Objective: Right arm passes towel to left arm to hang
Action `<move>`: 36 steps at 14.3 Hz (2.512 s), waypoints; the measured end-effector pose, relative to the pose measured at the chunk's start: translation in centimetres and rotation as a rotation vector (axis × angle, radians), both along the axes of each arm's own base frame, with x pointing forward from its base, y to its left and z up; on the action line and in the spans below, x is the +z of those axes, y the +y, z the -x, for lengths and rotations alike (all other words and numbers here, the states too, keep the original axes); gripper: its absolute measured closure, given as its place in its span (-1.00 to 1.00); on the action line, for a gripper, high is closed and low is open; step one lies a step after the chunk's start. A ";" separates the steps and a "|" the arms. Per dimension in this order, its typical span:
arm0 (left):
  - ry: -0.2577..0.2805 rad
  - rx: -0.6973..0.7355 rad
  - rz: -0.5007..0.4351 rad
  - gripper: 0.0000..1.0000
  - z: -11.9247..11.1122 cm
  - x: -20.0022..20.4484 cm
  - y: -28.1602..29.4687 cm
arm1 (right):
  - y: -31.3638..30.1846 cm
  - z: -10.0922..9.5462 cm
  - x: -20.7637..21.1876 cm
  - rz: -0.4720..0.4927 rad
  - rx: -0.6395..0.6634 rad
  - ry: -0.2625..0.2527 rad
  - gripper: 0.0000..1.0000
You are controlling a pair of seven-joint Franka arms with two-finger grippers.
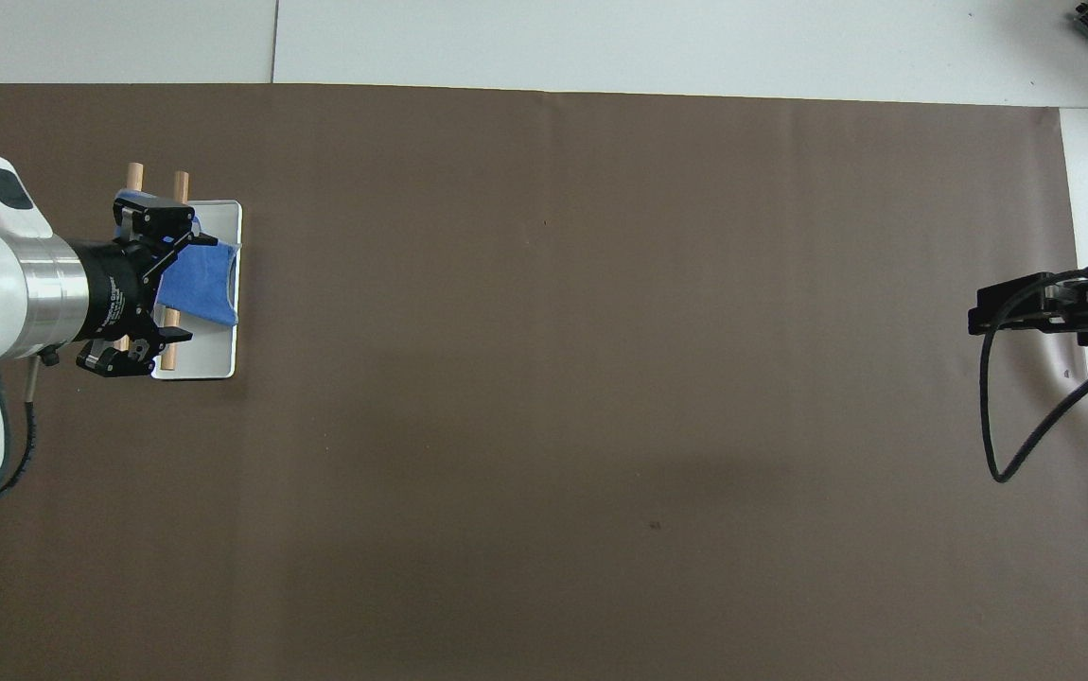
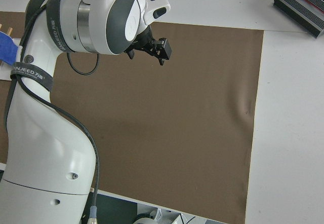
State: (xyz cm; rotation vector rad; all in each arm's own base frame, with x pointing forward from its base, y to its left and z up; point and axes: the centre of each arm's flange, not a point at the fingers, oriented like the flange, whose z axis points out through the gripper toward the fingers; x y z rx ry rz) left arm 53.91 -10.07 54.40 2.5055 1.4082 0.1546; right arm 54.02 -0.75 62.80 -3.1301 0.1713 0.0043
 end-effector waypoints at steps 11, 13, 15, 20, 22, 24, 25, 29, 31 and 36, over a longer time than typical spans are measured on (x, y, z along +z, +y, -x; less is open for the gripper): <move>0.008 -1.040 -0.337 -1.00 -1.4 8.0 5.4 | -0.2 0.1 0.7 0.024 0.004 0.000 -1.00; 0.040 -1.083 -0.333 -1.00 -2.0 9.3 5.3 | -0.2 0.2 0.7 0.023 0.004 0.001 -1.00; 0.057 -1.101 -0.326 -1.00 -2.0 9.9 5.3 | -0.2 0.1 0.6 0.023 0.004 0.001 -1.00; 0.072 -1.108 -0.319 -1.00 -1.3 10.2 6.1 | -0.2 0.1 0.5 0.023 0.004 0.004 -1.00; 0.083 -1.140 -0.315 -1.00 -1.1 9.8 7.5 | -0.2 0.1 0.5 0.023 0.004 0.005 -1.00; 0.084 -1.176 -0.315 -1.00 -1.0 9.6 8.3 | -0.2 0.1 0.4 0.023 0.004 0.005 -1.00; 0.082 -1.184 -0.316 -1.00 -0.9 9.6 8.5 | -0.2 0.1 0.4 0.023 0.004 0.005 -1.00; 0.078 -1.191 -0.318 -1.00 -0.9 9.7 8.3 | -0.2 0.1 0.4 0.023 0.004 0.005 -1.00; 0.078 -1.191 -0.319 -1.00 -0.9 9.7 8.3 | -0.2 0.1 0.4 0.023 0.004 0.005 -1.00; 0.086 -1.158 -0.313 -1.00 -0.9 9.7 8.3 | -0.2 0.1 0.4 0.023 0.004 0.005 -1.00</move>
